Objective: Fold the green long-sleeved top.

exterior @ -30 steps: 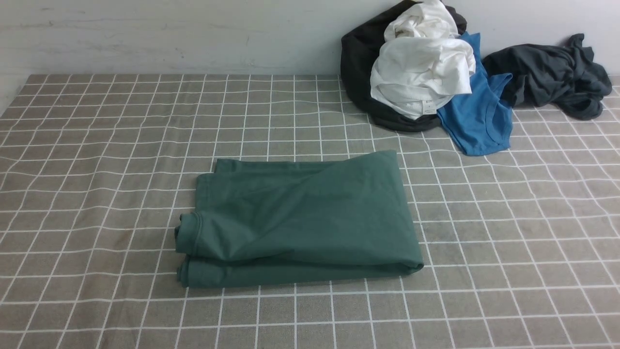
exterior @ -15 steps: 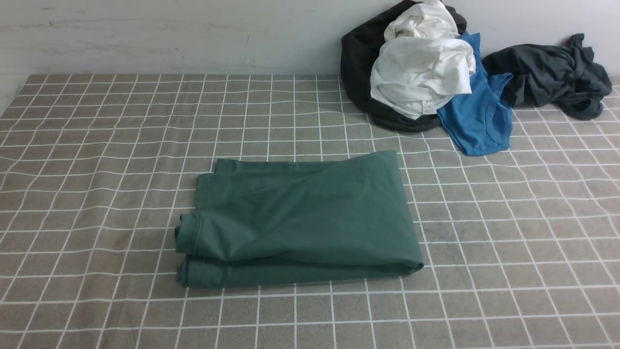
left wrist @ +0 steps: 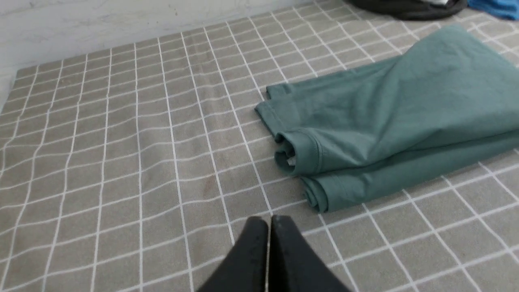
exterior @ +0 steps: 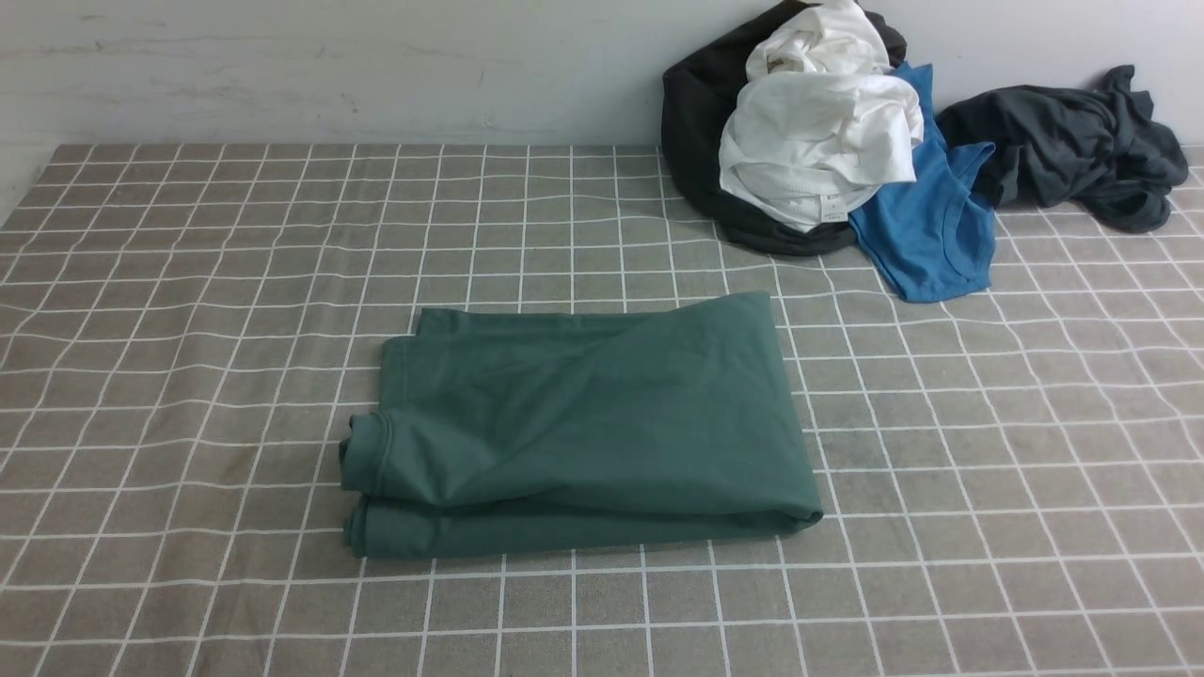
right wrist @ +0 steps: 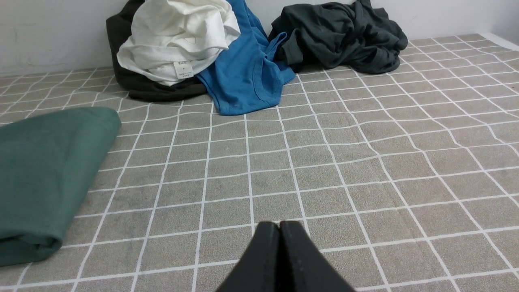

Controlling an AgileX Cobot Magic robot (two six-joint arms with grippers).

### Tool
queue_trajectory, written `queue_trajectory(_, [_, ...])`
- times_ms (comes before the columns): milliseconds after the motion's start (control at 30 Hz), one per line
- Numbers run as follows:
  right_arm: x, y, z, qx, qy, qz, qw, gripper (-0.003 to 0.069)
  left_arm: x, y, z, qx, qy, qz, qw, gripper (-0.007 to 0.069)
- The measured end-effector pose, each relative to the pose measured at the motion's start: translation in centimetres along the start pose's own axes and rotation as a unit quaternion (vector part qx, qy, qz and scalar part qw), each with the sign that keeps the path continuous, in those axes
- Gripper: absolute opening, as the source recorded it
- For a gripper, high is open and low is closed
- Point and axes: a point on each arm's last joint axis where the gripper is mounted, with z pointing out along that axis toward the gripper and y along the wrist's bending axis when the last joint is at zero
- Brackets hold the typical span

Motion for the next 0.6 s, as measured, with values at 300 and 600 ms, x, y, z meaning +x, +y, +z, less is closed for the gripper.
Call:
queue_trajectory(300, [0.0,0.0,0.0,0.0,0.0,0.0,1.0,-0.0014,5.8,0.7,3.7,-0.1,-0.087,-0.028,0.991,-0.0007])
queue_trajectory(600, [0.0,0.0,0.0,0.0,0.001,0.0,1.0,-0.0014,8.0,0.5,4.3,-0.093,-0.012,-0.055,0.994,-0.0007])
